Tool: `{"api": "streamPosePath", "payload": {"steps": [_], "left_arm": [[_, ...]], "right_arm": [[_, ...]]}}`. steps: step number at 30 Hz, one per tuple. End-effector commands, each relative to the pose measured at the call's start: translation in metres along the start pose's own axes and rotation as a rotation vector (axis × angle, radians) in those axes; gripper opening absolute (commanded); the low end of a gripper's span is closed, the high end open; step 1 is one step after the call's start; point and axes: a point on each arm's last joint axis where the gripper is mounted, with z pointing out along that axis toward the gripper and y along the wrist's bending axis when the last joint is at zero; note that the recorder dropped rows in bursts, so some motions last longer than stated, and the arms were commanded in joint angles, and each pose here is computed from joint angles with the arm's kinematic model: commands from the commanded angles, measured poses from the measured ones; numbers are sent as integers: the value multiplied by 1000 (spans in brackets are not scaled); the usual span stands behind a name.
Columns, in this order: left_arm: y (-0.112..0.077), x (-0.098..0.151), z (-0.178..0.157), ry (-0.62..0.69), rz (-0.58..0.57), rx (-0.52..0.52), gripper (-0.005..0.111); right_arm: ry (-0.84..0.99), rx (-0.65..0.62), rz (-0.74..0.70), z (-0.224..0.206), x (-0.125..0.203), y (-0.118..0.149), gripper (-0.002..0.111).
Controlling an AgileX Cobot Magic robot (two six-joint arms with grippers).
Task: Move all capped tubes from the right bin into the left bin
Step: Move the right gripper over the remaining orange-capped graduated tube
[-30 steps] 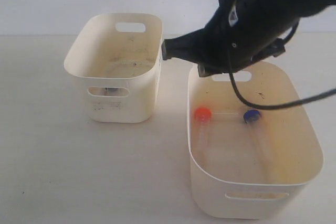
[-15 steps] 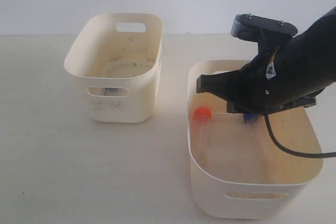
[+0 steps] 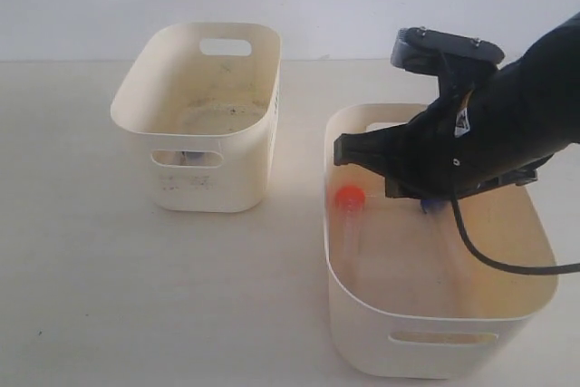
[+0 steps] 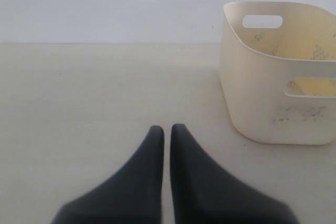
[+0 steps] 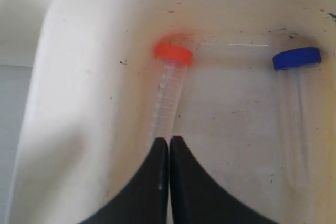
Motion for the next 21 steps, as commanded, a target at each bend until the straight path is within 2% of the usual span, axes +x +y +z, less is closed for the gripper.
{"api": "streamPosePath", "payload": {"steps": [1, 6, 21], "left_arm": [[0, 1, 0, 3, -10, 5, 4], [0, 1, 0, 3, -10, 5, 4], [0, 1, 0, 3, -10, 5, 4]], "right_arm": [[47, 31, -10, 18, 3, -3, 0], [50, 19, 14, 26, 4, -1, 0], [98, 43, -31, 52, 10, -3, 0]]}}
